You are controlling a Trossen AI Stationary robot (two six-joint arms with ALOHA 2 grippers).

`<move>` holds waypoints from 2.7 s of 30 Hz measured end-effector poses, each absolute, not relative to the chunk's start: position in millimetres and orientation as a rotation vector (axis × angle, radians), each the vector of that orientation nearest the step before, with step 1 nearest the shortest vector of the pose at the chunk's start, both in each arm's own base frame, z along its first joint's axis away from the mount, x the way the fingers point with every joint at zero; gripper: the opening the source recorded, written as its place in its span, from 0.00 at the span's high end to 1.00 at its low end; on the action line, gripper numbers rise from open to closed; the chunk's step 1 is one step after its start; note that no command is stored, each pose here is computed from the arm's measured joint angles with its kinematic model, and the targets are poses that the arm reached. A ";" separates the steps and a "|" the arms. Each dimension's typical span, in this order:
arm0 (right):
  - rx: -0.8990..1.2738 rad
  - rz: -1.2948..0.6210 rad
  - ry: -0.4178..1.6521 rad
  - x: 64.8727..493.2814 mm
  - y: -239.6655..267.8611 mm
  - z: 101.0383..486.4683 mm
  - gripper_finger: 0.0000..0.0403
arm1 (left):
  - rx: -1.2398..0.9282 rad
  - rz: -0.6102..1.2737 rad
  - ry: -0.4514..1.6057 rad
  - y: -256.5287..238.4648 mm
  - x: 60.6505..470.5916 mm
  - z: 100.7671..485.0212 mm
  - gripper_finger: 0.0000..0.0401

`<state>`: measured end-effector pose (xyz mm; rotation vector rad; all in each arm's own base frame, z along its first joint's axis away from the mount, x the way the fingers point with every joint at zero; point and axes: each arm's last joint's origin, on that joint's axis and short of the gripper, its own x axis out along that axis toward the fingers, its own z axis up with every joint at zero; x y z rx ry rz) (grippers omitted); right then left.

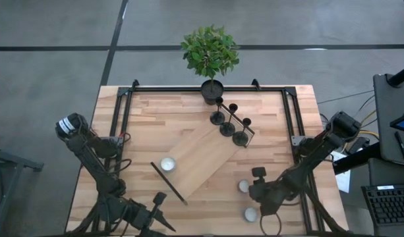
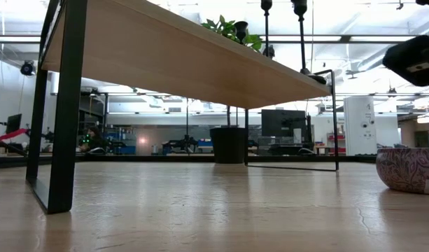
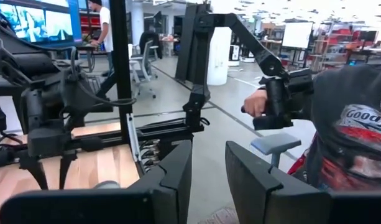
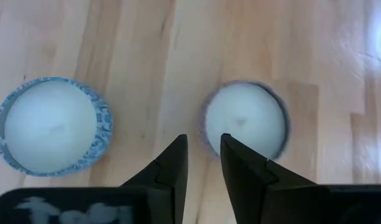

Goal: Pick & Place candle stick holders
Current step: Put the pink scented candle on the shelf

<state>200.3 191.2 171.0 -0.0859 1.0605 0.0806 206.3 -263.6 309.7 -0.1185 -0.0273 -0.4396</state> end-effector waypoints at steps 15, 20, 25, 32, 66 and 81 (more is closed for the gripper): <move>-0.262 0.075 1.252 231.4 205.9 161.0 0.85 | -0.116 -0.457 -0.022 -267.1 201.8 309.0 0.77; -0.269 0.078 1.264 234.9 208.4 158.0 0.86 | -0.113 -0.457 -0.020 -267.1 201.8 308.6 0.77; -0.274 0.086 1.278 235.9 208.5 155.4 0.90 | -0.112 -0.456 -0.019 -267.0 201.9 308.4 0.77; -0.282 0.109 1.268 238.9 210.9 159.3 0.98 | -0.112 -0.453 -0.019 -266.9 201.9 308.3 0.77; -0.133 0.213 0.976 357.6 127.0 314.0 0.98 | -0.076 -0.448 -0.009 -266.0 201.4 302.2 0.77; -0.025 0.190 1.023 377.1 107.3 295.4 0.98 | -0.081 -0.441 -0.016 -265.6 201.9 302.6 0.77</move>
